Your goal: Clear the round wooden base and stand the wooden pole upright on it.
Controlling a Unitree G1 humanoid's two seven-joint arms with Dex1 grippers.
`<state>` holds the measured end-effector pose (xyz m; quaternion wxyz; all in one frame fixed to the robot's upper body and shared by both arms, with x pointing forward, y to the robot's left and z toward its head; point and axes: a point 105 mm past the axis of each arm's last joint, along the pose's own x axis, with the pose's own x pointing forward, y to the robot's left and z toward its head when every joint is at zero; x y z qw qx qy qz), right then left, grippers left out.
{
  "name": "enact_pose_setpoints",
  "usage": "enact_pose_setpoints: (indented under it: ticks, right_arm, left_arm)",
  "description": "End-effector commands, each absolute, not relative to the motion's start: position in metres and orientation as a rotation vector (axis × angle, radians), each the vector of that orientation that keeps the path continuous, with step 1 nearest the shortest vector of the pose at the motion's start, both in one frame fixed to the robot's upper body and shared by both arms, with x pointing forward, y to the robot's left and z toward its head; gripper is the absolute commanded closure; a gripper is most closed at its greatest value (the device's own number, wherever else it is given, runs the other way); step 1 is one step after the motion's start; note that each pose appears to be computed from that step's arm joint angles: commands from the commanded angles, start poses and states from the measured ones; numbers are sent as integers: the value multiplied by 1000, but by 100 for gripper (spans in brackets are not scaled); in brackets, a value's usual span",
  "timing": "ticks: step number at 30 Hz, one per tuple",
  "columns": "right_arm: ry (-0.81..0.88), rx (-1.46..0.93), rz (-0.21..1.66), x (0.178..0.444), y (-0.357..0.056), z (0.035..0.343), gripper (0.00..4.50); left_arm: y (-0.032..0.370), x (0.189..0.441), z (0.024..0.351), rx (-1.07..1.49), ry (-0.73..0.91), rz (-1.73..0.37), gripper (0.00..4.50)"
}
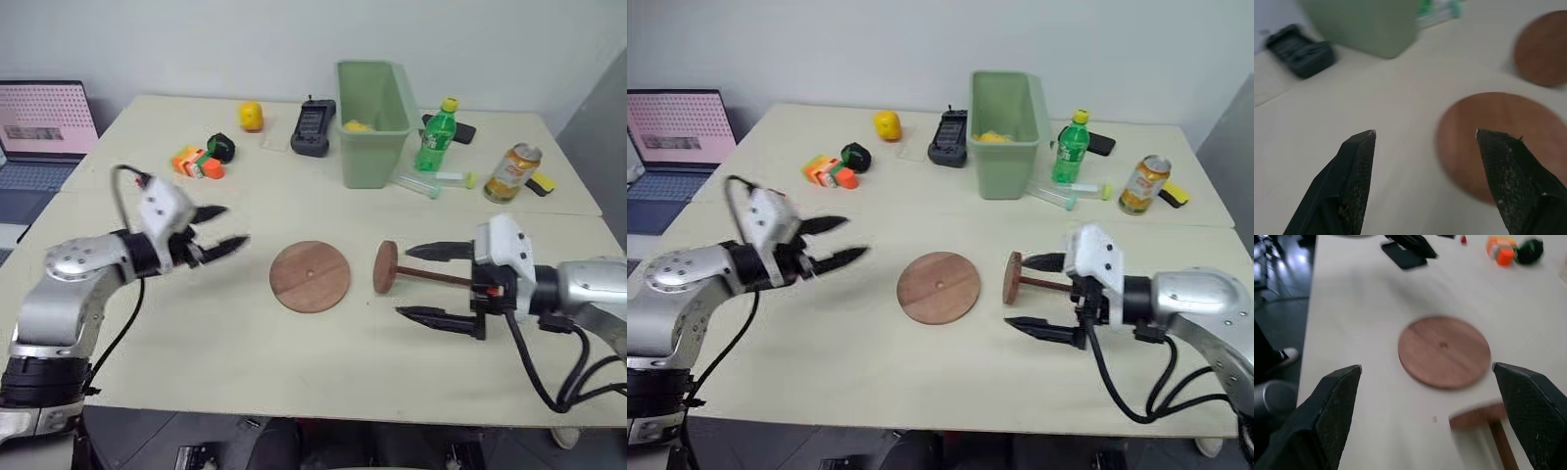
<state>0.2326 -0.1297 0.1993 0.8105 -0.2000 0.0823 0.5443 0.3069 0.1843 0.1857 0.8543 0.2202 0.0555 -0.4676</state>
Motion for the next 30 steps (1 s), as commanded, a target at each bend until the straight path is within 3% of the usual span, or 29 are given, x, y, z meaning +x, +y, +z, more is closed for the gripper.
enact_pose_setpoints:
  ticks: [1, 9, 16, 24, 27, 30]
  right_arm:
    - [239, -545, 1067, 241, -143, 194, 0]
    - [389, -681, 1025, 274, -143, 171, 0]
    - [586, -830, 1007, 307, -149, 152, 0]
    - [824, -933, 1138, 326, -148, 141, 0]
    - [870, -913, 1175, 332, -139, 144, 47]
    - [898, -909, 1195, 336, -136, 144, 122]
  left_arm:
    - [143, 282, 188, 543, 135, -1264, 110]
    - [106, 274, 187, 655, 90, -1476, 110]
    - [88, 276, 179, 712, 31, -1494, 110]
    - [86, 275, 165, 744, 27, -1480, 110]
    - [86, 276, 160, 761, 33, -1458, 105]
    - [85, 275, 158, 752, 30, -1460, 105]
